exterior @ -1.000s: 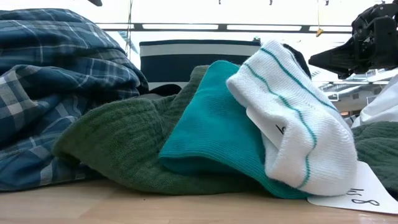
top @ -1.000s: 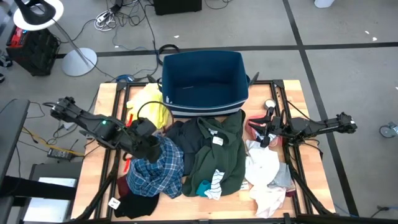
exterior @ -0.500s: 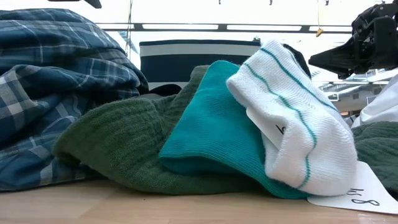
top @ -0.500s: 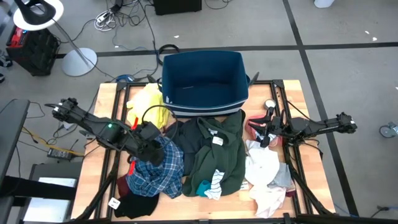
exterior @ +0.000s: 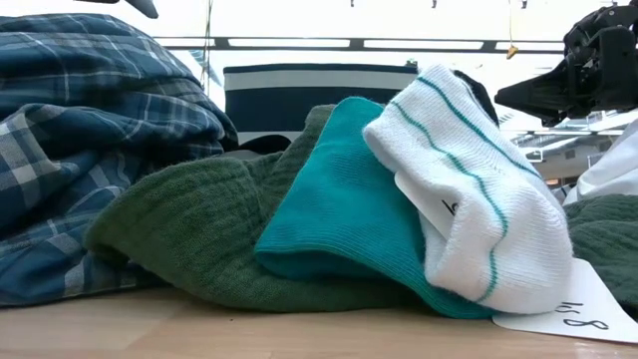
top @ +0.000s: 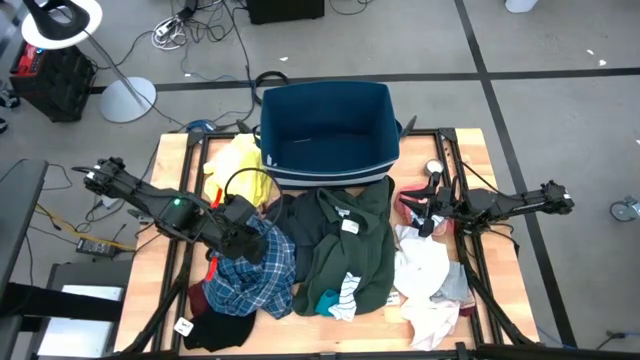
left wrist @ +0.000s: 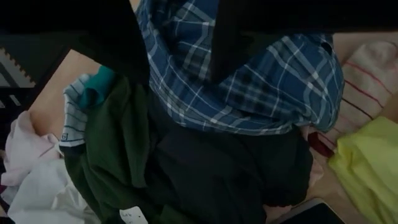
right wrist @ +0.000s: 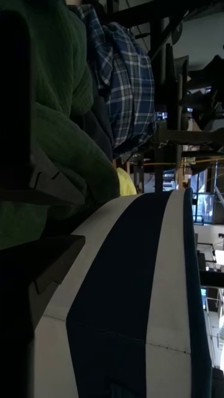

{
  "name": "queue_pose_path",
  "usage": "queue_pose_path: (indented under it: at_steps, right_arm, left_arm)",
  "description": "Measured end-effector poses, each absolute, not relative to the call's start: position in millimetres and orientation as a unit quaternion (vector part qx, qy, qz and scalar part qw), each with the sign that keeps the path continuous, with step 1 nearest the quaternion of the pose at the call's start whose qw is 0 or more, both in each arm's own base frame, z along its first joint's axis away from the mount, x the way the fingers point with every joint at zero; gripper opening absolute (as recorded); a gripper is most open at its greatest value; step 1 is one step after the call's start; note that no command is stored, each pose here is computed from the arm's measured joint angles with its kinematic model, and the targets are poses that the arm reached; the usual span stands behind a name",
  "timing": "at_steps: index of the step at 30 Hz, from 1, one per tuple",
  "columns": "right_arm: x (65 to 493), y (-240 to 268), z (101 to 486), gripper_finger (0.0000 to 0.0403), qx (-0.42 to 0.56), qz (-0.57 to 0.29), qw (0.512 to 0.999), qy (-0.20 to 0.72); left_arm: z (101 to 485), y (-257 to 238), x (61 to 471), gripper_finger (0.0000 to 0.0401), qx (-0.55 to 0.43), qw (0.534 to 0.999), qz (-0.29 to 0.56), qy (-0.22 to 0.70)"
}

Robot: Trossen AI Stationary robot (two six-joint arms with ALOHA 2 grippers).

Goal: Sort clothes
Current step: Put the blue longsleeve checkered shirt into the blue laundry bin

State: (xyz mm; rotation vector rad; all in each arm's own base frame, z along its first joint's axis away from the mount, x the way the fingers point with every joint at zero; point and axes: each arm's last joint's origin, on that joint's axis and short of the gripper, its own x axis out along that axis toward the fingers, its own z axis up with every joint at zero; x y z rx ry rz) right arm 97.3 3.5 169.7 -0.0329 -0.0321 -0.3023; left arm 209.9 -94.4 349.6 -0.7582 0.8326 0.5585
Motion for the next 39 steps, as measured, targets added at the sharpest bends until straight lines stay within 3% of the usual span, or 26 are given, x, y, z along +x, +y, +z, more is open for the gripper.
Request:
queue_pose_path:
  at_steps: [7, 19, 25, 29, 33, 39]
  right_arm:
    - [97.3, 3.5, 169.8, 0.0091, -0.016, -0.151, 0.988, -0.016]
    - [97.3, 3.5, 169.8, 0.0091, -0.016, -0.151, 0.988, -0.016]
    - [97.3, 3.5, 169.8, 0.0091, -0.016, -0.150, 0.988, -0.016]
    - [97.3, 3.6, 169.8, 0.0091, -0.016, -0.150, 0.988, -0.016]
    - [97.3, 3.6, 169.8, 0.0091, -0.016, -0.150, 0.988, -0.016]
    - [97.3, 3.6, 169.7, 0.0091, -0.016, -0.150, 0.988, -0.016]
  left_arm:
    - [348.3, -94.6, 211.5, 0.0219, -0.358, 0.808, 0.274, 0.381]
    - [294.7, -90.5, 225.3, 0.0218, -0.334, 0.750, 0.361, 0.442]
    - [265.8, -92.0, 233.0, 0.0215, -0.337, 0.717, 0.354, 0.496]
    - [257.9, -95.3, 238.4, 0.0159, -0.350, 0.713, 0.309, 0.523]
    - [266.5, -97.1, 241.7, 0.0031, -0.334, 0.736, 0.269, 0.524]
    - [302.2, -96.7, 237.2, 0.0004, -0.322, 0.743, 0.263, 0.525]
